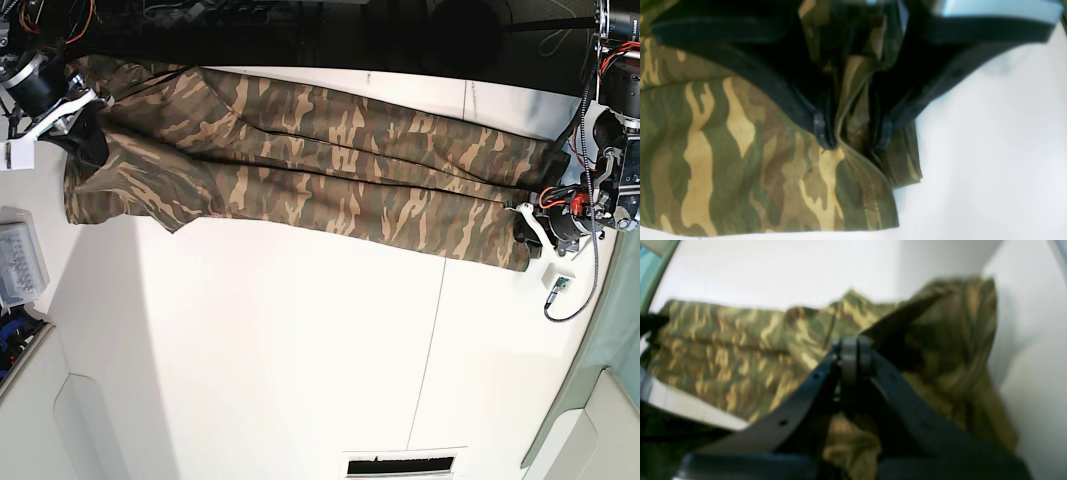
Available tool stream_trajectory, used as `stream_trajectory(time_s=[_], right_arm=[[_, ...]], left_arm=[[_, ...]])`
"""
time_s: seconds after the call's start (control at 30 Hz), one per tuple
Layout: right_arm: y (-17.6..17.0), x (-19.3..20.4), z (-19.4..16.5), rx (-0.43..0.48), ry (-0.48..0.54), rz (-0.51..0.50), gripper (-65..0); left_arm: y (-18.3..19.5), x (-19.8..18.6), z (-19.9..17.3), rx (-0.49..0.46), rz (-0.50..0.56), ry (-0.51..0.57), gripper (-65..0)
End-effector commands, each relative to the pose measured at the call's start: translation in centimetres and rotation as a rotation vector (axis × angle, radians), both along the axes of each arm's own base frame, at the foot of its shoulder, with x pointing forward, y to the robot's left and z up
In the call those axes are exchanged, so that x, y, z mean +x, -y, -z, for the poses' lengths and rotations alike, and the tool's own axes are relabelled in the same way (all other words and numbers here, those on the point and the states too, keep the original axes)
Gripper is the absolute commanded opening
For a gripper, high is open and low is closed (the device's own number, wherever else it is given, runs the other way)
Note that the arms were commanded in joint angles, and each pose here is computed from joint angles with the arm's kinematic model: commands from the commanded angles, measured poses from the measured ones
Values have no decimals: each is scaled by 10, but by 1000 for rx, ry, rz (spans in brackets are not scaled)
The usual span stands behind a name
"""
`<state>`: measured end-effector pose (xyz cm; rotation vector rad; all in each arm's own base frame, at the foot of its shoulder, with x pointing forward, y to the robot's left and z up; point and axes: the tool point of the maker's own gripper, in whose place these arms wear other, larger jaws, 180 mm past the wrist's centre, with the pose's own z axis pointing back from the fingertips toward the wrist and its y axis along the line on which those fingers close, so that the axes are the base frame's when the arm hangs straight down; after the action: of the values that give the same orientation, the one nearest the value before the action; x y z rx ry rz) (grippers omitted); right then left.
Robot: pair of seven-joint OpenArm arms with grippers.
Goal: Layout the t-shirt on the table in an organized manner, then fold the t-shirt properly
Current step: 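Hold the strip ends with both grippers and pull them apart to tension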
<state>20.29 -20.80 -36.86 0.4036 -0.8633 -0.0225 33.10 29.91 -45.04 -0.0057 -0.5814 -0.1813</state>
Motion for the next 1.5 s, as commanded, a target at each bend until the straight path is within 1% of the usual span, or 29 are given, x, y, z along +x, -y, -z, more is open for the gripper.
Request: stream_trajectory(time_s=[0.0,0.17,0.2,0.3,0.33,0.37,0.4,0.53,0.63,0.73,0.87,0.9,0.93,1.0,1.1,1.2,1.27,1.37,1.47], right_arm=[[1,2,-7,11,30,7,-650],[-1,-5,8,46,-8,36,-650],[-1,-6,9,49,-11,39,-609],[-2,-5,9,56,-5,45,-432],[-2,-3,8,57,2,46,-396],[-2,-2,6,58,9,49,-379],[-2,0,5,60,19,52,-379],[-2,10,-3,57,52,50,-379],[-2,19,-18,46,101,51,-379],[1,30,-37,28,162,57,-379],[0,44,-48,29,205,60,-382],[-1,47,-48,21,208,57,-402],[-2,50,-47,9,207,49,-463],[-7,53,-42,-18,195,26,-650],[-18,57,-31,-45,166,-16,-650],[-31,55,-4,-55,97,-60,-650],[-38,51,18,-50,35,-84,-650],[-46,47,51,-31,-55,-104,-650],[-50,45,70,7,-107,-99,-650]], left_arm=[[-10,9,-12,20,-3,26,-439],[-10,9,-12,20,-3,25,-439],[-10,8,-12,21,-4,22,-439],[-10,8,-11,21,-3,19,-439],[-10,8,-12,21,-3,19,-439],[-10,8,-12,21,-4,20,-439],[-10,8,-12,20,-4,21,-439],[-1,7,-13,-14,42,20,-439],[0,8,-17,-42,48,30,-438],[-3,12,-29,-65,53,57,-438],[-11,20,-51,-66,60,97,-412],[-13,21,-55,-68,61,102,-409],[-13,21,-58,-72,62,101,-409],[-12,21,-63,-79,67,95,-409],[-11,21,-66,-79,68,85,-409],[-17,21,-69,-72,27,85,-409],[-21,22,-69,-66,5,87,-409],[-22,19,-66,-64,1,68,-409],[-21,13,-62,-71,-1,45,-409]])
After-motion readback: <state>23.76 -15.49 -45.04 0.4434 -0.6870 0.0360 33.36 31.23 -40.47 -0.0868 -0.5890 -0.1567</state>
